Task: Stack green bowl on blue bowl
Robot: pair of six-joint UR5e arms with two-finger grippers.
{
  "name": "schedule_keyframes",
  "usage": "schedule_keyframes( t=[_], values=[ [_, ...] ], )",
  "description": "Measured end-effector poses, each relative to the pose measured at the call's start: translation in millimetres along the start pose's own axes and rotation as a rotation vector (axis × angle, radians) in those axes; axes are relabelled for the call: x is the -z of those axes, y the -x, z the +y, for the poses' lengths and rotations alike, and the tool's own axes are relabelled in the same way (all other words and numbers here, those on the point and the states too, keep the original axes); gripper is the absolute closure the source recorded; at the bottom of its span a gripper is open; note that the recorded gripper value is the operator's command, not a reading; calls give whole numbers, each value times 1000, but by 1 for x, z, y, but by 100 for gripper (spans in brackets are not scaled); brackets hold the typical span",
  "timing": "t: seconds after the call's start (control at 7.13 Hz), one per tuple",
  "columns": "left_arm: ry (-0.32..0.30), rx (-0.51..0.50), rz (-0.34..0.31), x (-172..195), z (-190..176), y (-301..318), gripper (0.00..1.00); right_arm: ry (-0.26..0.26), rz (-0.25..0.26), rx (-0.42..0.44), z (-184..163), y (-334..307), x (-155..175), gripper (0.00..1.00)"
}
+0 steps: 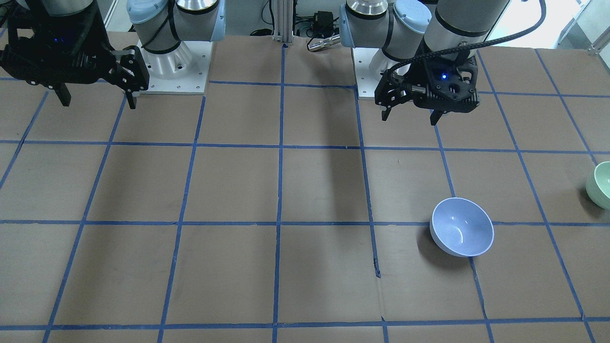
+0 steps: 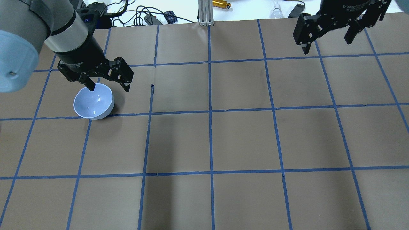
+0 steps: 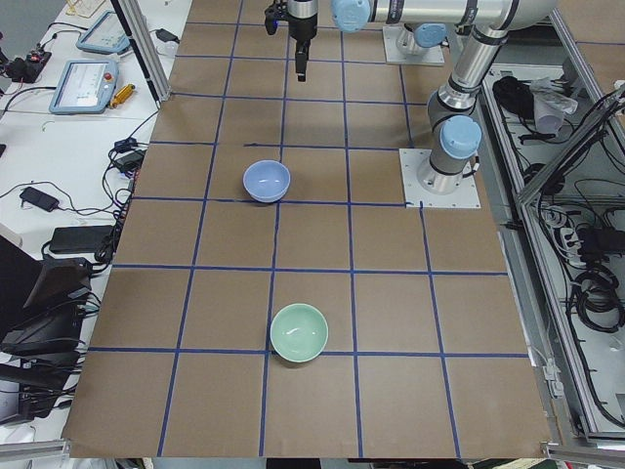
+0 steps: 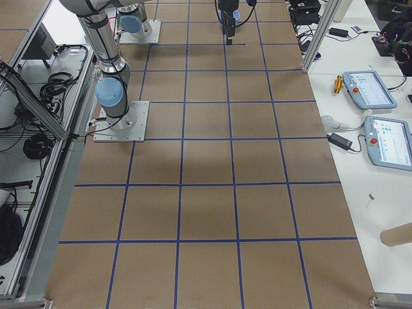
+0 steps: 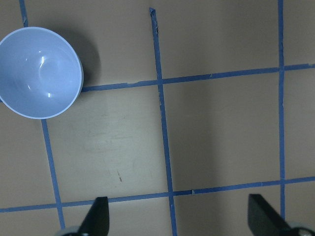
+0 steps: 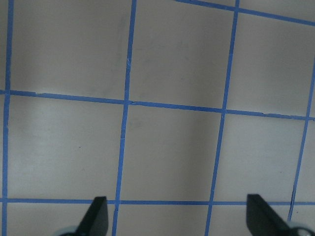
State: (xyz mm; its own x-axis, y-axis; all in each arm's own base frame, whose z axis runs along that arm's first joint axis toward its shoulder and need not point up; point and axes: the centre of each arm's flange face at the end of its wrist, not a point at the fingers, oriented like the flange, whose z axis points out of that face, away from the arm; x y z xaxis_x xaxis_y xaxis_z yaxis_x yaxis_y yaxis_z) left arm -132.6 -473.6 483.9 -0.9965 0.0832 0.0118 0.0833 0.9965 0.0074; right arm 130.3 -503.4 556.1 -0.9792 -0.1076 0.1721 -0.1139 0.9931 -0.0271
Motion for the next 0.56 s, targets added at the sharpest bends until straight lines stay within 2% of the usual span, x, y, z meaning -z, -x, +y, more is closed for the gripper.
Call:
schedule_keyframes(
  t=[0.56],
  values=[
    [-6, 1, -3, 3, 2, 0, 0, 0, 0, 1, 0, 0, 0, 0]
  ],
)
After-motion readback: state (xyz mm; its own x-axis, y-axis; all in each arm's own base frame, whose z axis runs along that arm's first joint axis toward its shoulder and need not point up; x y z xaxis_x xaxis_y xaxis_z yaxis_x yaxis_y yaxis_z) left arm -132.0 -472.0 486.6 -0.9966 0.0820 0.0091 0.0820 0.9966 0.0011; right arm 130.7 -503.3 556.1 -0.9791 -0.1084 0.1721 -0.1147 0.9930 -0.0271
